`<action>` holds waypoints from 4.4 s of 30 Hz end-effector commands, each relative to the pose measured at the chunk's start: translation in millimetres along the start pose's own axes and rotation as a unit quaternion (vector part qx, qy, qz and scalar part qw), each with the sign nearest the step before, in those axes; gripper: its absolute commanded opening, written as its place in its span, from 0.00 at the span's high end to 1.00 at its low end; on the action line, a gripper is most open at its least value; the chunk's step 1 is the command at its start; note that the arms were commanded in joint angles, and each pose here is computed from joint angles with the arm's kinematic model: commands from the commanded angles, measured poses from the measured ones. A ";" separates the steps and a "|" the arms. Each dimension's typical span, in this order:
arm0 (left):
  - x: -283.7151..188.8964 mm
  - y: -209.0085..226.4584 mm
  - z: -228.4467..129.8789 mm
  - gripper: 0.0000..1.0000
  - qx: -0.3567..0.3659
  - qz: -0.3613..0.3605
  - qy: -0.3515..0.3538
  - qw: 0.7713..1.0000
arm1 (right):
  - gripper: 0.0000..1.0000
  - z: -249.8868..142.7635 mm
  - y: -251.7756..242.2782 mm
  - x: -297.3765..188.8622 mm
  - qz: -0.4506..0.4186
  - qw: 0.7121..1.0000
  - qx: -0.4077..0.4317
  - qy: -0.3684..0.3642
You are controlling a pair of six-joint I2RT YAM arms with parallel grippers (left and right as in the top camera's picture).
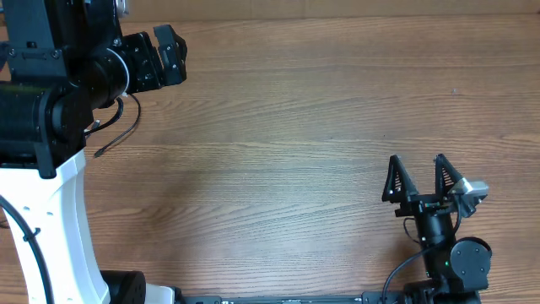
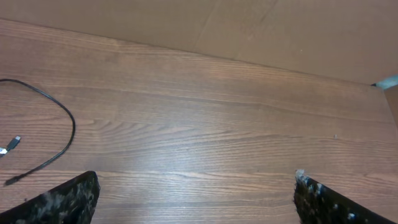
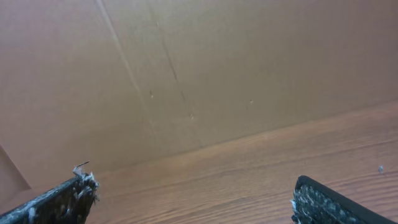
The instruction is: Untangle cables
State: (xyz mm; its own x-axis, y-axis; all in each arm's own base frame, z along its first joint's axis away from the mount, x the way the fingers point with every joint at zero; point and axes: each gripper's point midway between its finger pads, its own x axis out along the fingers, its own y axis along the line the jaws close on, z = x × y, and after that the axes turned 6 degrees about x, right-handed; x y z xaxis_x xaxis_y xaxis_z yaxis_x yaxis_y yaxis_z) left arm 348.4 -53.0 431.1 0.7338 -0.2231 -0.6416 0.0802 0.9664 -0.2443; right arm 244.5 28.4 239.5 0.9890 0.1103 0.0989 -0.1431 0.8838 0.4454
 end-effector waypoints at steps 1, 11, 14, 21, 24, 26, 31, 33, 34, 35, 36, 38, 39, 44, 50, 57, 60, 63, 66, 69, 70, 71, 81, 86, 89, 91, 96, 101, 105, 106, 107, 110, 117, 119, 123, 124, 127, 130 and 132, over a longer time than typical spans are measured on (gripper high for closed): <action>2.0 1.4 0.7 0.00 0.009 0.003 0.000 1.000 | 0.00 -10.7 -9.6 -1.2 -0.011 1.000 0.002 -0.001; 2.3 1.3 0.7 0.00 0.009 0.003 0.001 1.000 | 0.00 -43.3 -25.1 -5.0 -0.017 1.000 0.014 0.015; 2.3 1.4 0.7 0.00 0.009 0.003 0.001 1.000 | 0.00 -63.7 -30.0 -6.5 -0.022 0.998 -0.013 0.059; 2.3 1.4 0.7 0.01 0.009 0.003 0.001 1.000 | 0.00 -63.8 -29.6 -6.5 -0.020 0.998 -0.027 0.060; 2.3 1.4 0.7 0.00 0.009 0.003 0.001 1.000 | 0.00 -63.7 -29.6 -6.5 -0.021 0.998 -0.027 0.060; 2.3 1.4 0.7 0.00 0.009 0.003 0.001 1.000 | 0.00 -63.7 -29.6 -6.5 -0.021 0.998 -0.027 0.060; 2.3 1.3 0.6 0.00 0.009 0.003 0.001 1.000 | 0.00 -63.7 -29.6 -6.5 -0.021 0.998 -0.027 0.060; 2.3 1.3 0.7 0.00 0.009 0.003 0.001 1.000 | 0.00 -63.8 -29.6 -6.5 -0.020 0.998 -0.027 0.060; 2.3 1.3 0.6 0.00 0.009 0.003 0.001 1.000 | 0.00 -63.7 -29.6 -6.5 -0.021 0.998 -0.027 0.060; 2.3 1.3 0.6 0.01 0.009 0.003 0.001 1.000 | 0.00 -63.7 -29.6 -6.5 -0.021 0.998 -0.027 0.060; 2.3 1.4 0.7 0.01 0.009 0.003 0.001 1.000 | 0.00 -63.8 -29.6 -6.5 -0.020 0.998 -0.027 0.060; 2.3 2.5 -0.4 0.01 0.009 0.006 0.003 1.000 | 0.00 -63.7 -29.6 -6.5 -0.021 0.998 -0.027 0.060; 3.3 4.3 -2.0 0.00 0.008 0.011 0.007 1.000 | 0.00 -63.7 -29.6 -6.5 -0.021 0.998 -0.027 0.060; 2.5 6.2 -5.2 0.00 0.008 0.017 0.012 1.000 | 0.00 -63.8 -29.6 -6.5 -0.020 0.998 -0.027 0.060; -19.6 10.4 -7.5 0.00 0.065 0.032 -0.040 0.997 | 0.00 -63.7 -29.6 -6.5 -0.021 0.998 -0.027 0.060; -23.1 -4.0 -31.0 0.00 0.174 -0.019 -0.146 0.974 | 0.00 -63.8 -29.6 -6.5 -0.020 0.998 -0.027 0.060; -11.9 2.5 -60.5 0.01 0.195 -0.020 -0.197 0.961 | 0.00 -63.8 -29.6 -6.5 -0.020 0.998 -0.027 0.060; 1.3 9.5 -86.8 0.00 0.222 -0.016 -0.240 0.945 | 0.00 -63.8 -29.6 -6.5 -0.020 0.998 -0.027 0.060; 15.6 16.8 -113.5 0.00 0.230 -0.014 -0.277 0.933 | 0.00 -63.8 -29.6 -6.5 -0.020 0.998 -0.027 0.060; 27.0 23.2 -138.2 0.01 0.233 -0.014 -0.300 0.925 | 0.00 -63.7 -29.6 -6.5 -0.021 0.998 -0.027 0.060; 30.9 25.4 -146.5 0.00 0.234 -0.014 -0.305 0.923 | 0.00 -63.7 -29.6 -6.5 -0.021 0.998 -0.027 0.060; 35.3 28.3 -154.9 0.00 0.234 -0.012 -0.309 0.922 | 0.00 -63.7 -29.6 -6.5 -0.021 0.998 -0.027 0.060; 69.9 52.4 -230.5 0.00 0.232 0.001 -0.326 0.917 | 0.00 -63.8 -29.6 -6.5 -0.020 0.998 -0.027 0.060; 78.2 58.4 -246.4 0.01 0.231 0.005 -0.335 0.913 | 0.00 -63.7 -29.6 -6.5 -0.021 0.998 -0.027 0.060; 81.4 60.2 -253.5 0.00 0.232 0.005 -0.345 0.909 | 0.00 -63.7 -29.6 -6.5 -0.021 0.998 -0.027 0.060; 85.2 62.7 -257.7 0.00 0.231 0.008 -0.341 0.911 | 0.00 -63.8 -29.6 -6.5 -0.020 0.998 -0.027 0.060; 94.0 69.2 -267.9 0.00 0.223 0.015 -0.313 0.923 | 0.00 -63.7 -29.6 -6.5 -0.021 0.998 -0.027 0.060; 93.8 69.0 -267.6 0.00 0.223 0.015 -0.314 0.923 | 0.00 -63.8 -29.6 -6.5 -0.020 0.998 -0.027 0.060; 93.9 69.0 -267.7 0.00 0.223 0.015 -0.313 0.923 | 0.00 -63.8 -29.6 -6.5 -0.020 0.998 -0.027 0.060; 93.9 69.0 -267.7 0.00 0.223 0.015 -0.313 0.923 | 0.00 -63.8 -29.6 -6.5 -0.020 0.998 -0.027 0.060; 93.9 69.0 -267.7 0.00 0.223 0.015 -0.313 0.923 | 0.00 -63.8 -29.6 -6.5 -0.020 0.998 -0.027 0.060; 93.9 69.0 -267.7 0.01 0.223 0.015 -0.313 0.923 | 0.00 -63.7 -29.6 -6.5 -0.021 0.998 -0.027 0.060; 93.9 69.0 -267.7 0.00 0.223 0.015 -0.313 0.923 | 0.00 -63.7 -29.6 -6.5 -0.021 0.998 -0.027 0.060; 93.9 69.0 -267.7 0.00 0.223 0.015 -0.313 0.923 | 0.00 -63.7 -29.6 -6.5 -0.021 0.998 -0.027 0.060; 93.9 69.0 -267.7 0.00 0.223 0.015 -0.313 0.923 | 0.00 -63.8 -29.6 -6.5 -0.020 0.998 -0.027 0.060; 93.9 69.0 -267.7 0.01 0.223 0.015 -0.313 0.923 | 0.00 -63.7 -29.6 -6.5 -0.021 0.998 -0.027 0.060; 93.9 69.0 -267.7 0.00 0.223 0.015 -0.313 0.923 | 0.00 -63.7 -29.6 -6.5 -0.021 0.998 -0.027 0.060; 93.9 69.0 -267.7 0.01 0.223 0.015 -0.313 0.923 | 0.00 -63.8 -29.6 -6.5 -0.020 0.998 -0.027 0.060; 93.9 69.0 -267.7 0.00 0.223 0.015 -0.313 0.923 | 0.00 -63.7 -29.6 -6.5 -0.021 0.998 -0.027 0.060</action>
State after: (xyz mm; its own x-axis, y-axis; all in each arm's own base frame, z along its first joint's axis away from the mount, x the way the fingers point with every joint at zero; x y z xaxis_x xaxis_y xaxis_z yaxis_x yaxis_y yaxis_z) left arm 242.1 -43.5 159.9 0.9723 -0.2241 -0.0664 0.2324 0.9573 0.1719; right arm 244.6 30.4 171.1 0.9920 0.1226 -0.0291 -0.1010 0.9115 0.3986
